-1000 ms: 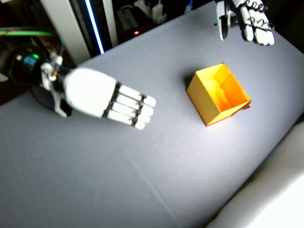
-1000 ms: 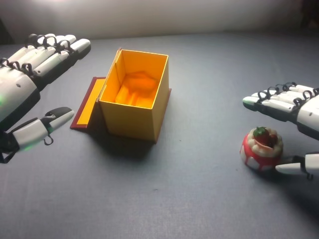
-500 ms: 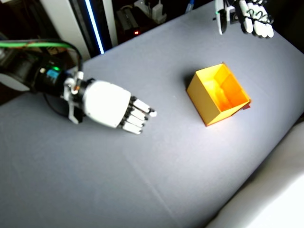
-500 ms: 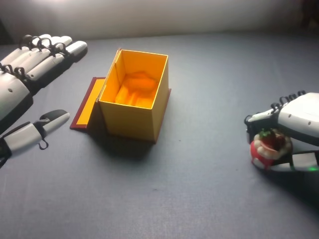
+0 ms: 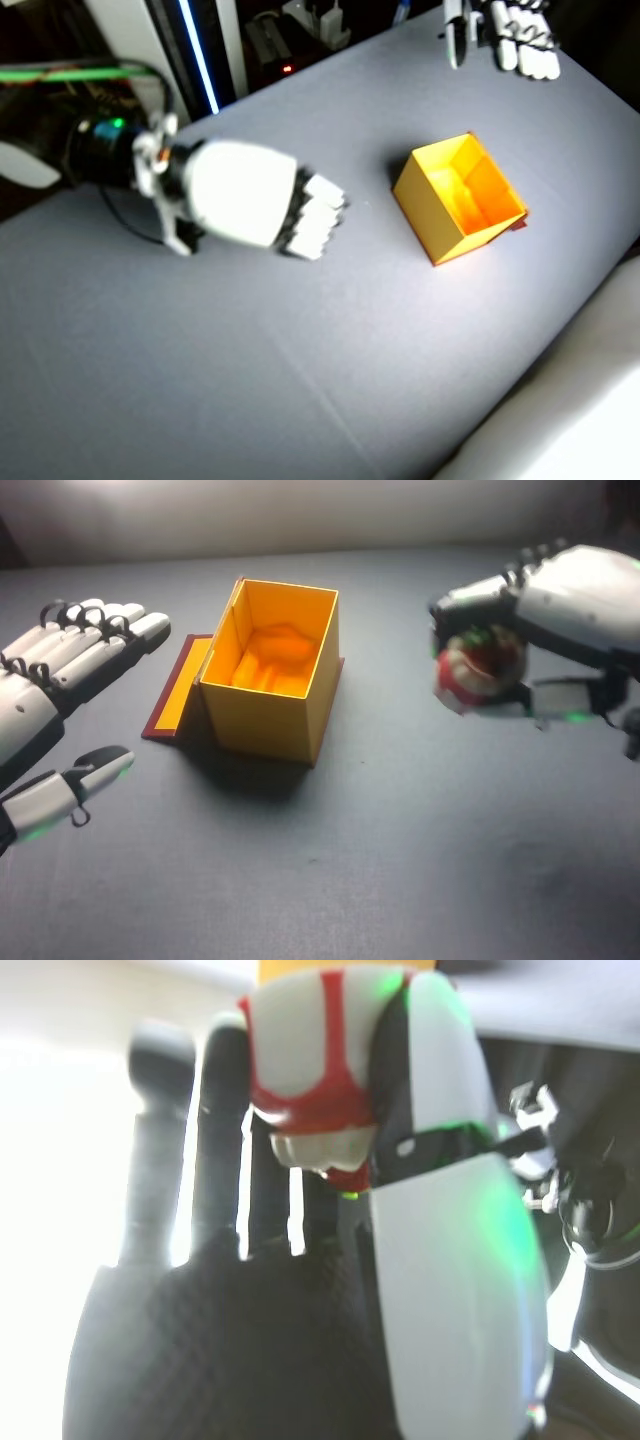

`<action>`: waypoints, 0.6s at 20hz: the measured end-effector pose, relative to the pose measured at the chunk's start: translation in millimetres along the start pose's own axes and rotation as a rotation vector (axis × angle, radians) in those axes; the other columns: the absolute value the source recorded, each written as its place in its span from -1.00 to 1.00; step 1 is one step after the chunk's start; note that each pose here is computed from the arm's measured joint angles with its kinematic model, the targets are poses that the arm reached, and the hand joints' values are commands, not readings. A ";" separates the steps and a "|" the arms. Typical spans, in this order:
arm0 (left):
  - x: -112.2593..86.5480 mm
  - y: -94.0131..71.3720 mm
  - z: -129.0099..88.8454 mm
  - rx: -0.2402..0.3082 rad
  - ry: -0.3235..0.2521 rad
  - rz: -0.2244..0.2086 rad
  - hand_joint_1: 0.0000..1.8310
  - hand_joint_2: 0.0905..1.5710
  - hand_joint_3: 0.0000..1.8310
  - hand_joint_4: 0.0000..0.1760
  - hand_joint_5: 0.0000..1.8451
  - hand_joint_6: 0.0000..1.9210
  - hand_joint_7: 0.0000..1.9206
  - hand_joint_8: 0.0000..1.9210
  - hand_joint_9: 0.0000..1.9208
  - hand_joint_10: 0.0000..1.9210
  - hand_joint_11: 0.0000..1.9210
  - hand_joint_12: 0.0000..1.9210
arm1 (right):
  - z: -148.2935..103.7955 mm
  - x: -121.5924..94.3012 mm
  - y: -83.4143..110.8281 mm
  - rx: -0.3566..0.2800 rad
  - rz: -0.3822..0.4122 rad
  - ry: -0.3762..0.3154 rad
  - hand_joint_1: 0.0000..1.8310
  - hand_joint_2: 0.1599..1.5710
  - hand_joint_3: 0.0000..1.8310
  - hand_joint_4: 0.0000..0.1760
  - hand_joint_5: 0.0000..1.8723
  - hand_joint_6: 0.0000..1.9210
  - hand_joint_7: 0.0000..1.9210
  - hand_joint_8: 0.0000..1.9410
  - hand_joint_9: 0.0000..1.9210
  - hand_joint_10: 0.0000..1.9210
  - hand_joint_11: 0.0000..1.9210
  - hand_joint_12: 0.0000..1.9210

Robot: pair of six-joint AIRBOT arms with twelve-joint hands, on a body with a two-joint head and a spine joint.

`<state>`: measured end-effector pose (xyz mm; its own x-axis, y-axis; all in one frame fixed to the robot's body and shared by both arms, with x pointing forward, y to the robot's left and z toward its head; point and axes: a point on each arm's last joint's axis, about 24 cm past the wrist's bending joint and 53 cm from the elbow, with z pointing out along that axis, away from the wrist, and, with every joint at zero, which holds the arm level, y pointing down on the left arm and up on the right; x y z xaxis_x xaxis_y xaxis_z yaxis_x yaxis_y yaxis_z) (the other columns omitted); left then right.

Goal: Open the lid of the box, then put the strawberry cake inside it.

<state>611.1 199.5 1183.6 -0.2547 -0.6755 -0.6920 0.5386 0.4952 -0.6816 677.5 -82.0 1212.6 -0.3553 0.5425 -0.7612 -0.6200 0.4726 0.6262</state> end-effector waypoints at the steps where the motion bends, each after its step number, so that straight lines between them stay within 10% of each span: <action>1: 2.3 4.4 -1.8 -0.015 0.001 -0.009 0.00 0.78 -1.00 -0.79 -0.98 -0.99 -1.00 -1.00 -1.00 -1.00 -1.00 -1.00 | 9.3 1.9 6.4 -0.021 -0.002 0.002 0.31 0.57 -1.00 -1.00 -0.33 0.35 -0.17 0.61 -0.14 0.74 -0.17 0.97; 3: 8.1 9.9 -5.3 -0.033 0.006 -0.025 0.07 0.76 -1.00 -0.82 -0.96 -0.99 -1.00 -1.00 -1.00 -1.00 -1.00 -1.00 | 31.5 10.5 16.9 -0.041 -0.018 0.031 0.24 0.64 -1.00 -1.00 -0.35 0.54 -0.33 0.63 -0.47 0.58 -0.63 0.94; 6: 11.9 17.6 -10.6 -0.057 0.001 -0.046 0.04 0.74 -1.00 -0.69 -0.94 -0.98 -1.00 -1.00 -1.00 -1.00 -1.00 -1.00 | 51.7 1.7 32.4 -0.075 -0.034 0.014 0.47 0.48 -1.00 -1.00 -0.20 0.30 -0.18 0.27 -0.20 0.55 -0.45 0.77; 9: 13.1 28.9 -16.8 -0.096 -0.016 -0.068 0.08 0.73 -1.00 -0.78 -0.94 -0.99 -1.00 -1.00 -1.00 -1.00 -1.00 -1.00 | 65.8 -7.8 35.6 -0.082 -0.043 -0.008 0.45 0.53 -1.00 -1.00 -0.18 0.34 -0.33 0.42 -0.27 0.63 -0.47 0.89; 12: 14.4 27.5 -16.5 -0.088 -0.012 -0.069 0.09 0.73 -1.00 -0.58 -0.93 -0.99 -1.00 -1.00 -1.00 -1.00 -1.00 -1.00 | 76.7 -8.0 41.6 -0.089 -0.047 -0.007 0.31 0.57 -1.00 -1.00 -0.27 0.20 -0.21 0.70 0.10 0.89 0.17 1.00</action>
<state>609.0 212.4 1150.9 -0.2793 -0.7159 -0.6399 0.4476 0.4925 -0.7464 708.2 -13.4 1257.7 -0.3197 0.5259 -0.7882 -0.6956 0.4345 0.5721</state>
